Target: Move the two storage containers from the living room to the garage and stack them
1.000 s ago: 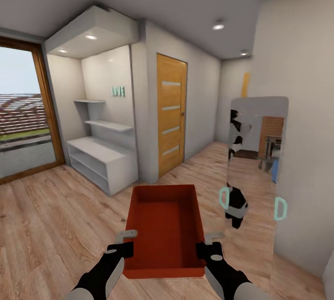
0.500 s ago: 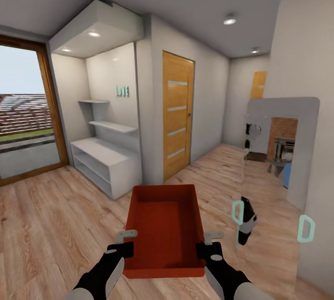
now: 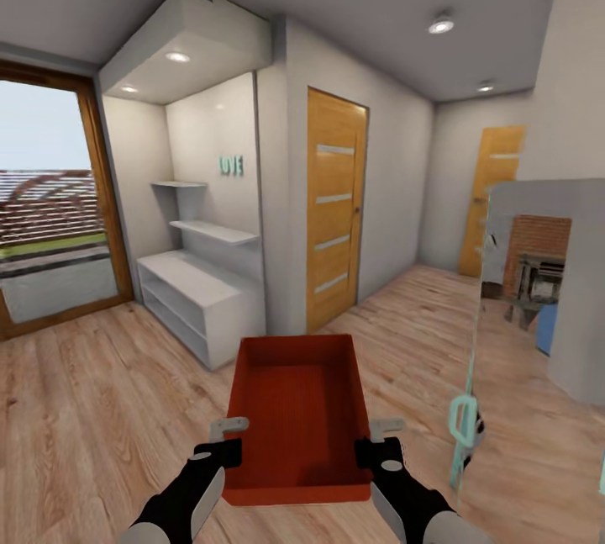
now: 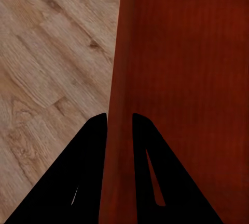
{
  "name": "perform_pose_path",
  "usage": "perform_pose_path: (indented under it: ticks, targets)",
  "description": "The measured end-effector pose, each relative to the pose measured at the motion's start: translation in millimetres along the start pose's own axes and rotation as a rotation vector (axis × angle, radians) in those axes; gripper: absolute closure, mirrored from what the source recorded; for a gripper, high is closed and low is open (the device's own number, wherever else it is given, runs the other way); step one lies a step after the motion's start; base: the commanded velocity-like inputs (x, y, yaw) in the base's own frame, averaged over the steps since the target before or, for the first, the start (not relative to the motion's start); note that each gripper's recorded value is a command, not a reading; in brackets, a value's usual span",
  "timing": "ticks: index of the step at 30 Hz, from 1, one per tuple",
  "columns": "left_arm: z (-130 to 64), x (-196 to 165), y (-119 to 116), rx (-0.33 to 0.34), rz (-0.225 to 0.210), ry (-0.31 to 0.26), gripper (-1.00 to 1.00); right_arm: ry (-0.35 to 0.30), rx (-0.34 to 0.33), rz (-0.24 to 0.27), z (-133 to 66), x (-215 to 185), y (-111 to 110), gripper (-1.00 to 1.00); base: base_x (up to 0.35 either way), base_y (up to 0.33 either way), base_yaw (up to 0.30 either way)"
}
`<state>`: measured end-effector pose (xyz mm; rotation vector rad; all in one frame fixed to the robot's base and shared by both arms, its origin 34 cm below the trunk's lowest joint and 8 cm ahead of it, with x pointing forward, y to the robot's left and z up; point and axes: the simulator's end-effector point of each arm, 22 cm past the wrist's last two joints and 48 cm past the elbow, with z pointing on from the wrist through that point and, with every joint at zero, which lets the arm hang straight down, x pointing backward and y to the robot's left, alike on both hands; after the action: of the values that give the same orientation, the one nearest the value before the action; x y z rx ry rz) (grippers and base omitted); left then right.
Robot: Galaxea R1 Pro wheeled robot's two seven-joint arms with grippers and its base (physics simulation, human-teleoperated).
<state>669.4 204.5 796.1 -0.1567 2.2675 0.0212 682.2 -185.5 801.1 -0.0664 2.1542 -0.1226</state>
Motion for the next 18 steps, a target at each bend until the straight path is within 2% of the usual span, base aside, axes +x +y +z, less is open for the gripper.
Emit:
perform_pose_path:
  ticks: [8,18]
  targets:
    - [0.1,-0.1,-0.4,0.003,-0.013,0.002,1.00,-0.001,0.000,-0.011,0.3,-4.9,-0.8,1.00,0.322,0.000,0.251]
    - [0.2,0.4,-0.1,0.002,-0.017,0.004,1.00,-0.001,0.000,-0.014,0.2,-6.0,-0.3,1.00,0.322,0.000,0.016]
